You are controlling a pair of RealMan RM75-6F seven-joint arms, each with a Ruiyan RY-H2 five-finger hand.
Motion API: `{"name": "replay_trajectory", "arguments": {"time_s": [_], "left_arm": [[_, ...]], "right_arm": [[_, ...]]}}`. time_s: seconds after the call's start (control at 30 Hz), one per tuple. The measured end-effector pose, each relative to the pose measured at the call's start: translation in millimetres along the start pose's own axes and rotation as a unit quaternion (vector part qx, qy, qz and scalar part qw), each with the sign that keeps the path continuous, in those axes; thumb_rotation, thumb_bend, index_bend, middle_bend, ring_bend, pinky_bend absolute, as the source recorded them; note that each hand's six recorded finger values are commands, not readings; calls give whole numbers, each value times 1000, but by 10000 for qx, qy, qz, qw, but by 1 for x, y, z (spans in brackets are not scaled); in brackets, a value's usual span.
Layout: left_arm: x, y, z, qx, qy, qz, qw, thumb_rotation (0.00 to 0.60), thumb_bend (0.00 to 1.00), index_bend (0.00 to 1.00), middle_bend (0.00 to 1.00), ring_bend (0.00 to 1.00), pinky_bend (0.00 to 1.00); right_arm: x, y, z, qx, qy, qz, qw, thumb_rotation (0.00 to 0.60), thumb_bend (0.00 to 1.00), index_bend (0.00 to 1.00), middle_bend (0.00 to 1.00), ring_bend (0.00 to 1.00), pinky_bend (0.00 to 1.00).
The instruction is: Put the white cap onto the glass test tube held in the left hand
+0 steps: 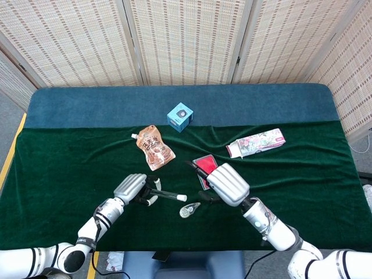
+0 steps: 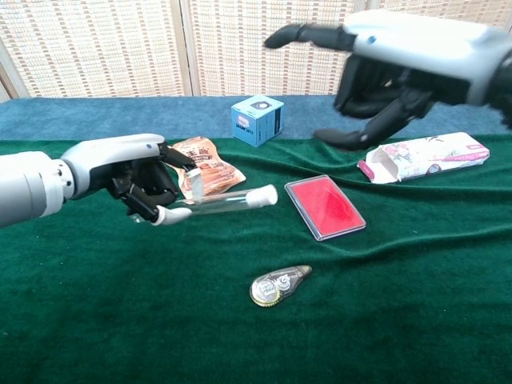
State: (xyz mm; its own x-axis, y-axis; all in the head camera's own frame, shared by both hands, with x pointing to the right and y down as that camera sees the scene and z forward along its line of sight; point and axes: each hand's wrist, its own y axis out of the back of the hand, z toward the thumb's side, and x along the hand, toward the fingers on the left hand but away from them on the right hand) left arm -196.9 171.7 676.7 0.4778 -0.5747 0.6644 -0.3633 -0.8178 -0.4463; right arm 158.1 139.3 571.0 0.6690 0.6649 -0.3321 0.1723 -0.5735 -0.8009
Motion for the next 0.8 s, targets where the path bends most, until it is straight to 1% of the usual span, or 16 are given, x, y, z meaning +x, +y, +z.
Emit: {"name": "replay_trajectory", "arguments": {"time_s": [0.17, 0.33, 0.43, 0.6, 0.67, 0.7, 0.73, 0.8], "left_arm": [[4, 4, -21, 549, 216, 188, 9981, 600, 518, 720, 927, 828, 794], [11, 3, -44, 956, 518, 299, 9936, 600, 518, 708, 927, 826, 794], [15, 1, -54, 1213, 665, 320, 9899, 600, 517, 675, 927, 821, 794], [17, -3, -63, 1552, 831, 313, 9839, 600, 517, 568, 927, 801, 794], [18, -3, -65, 1647, 890, 333, 9818, 600, 513, 497, 923, 783, 794], [18, -3, -66, 1692, 931, 344, 9806, 600, 503, 449, 904, 760, 794], [18, -4, -67, 1718, 961, 346, 9798, 600, 495, 424, 887, 742, 794], [17, -3, -68, 1759, 1011, 368, 9785, 600, 468, 366, 807, 678, 794]], "right_arm": [[19, 15, -24, 72, -369, -185, 9991, 535, 436, 32, 1000, 1000, 1000], [36, 19, -46, 119, -695, -195, 9973, 536, 436, 32, 1000, 1000, 1000], [45, 20, -58, 99, -882, -215, 9958, 537, 436, 32, 1000, 1000, 1000], [57, 22, -78, -10, -1189, -278, 9925, 538, 436, 32, 1000, 1000, 1000], [65, 22, -88, -79, -1343, -314, 9904, 535, 436, 32, 1000, 1000, 1000], [68, 22, -92, -105, -1415, -331, 9893, 534, 436, 32, 1000, 1000, 1000], [72, 22, -97, -129, -1486, -349, 9882, 534, 436, 32, 1000, 1000, 1000], [80, 23, -106, -183, -1634, -405, 9856, 535, 436, 32, 1000, 1000, 1000]]}}
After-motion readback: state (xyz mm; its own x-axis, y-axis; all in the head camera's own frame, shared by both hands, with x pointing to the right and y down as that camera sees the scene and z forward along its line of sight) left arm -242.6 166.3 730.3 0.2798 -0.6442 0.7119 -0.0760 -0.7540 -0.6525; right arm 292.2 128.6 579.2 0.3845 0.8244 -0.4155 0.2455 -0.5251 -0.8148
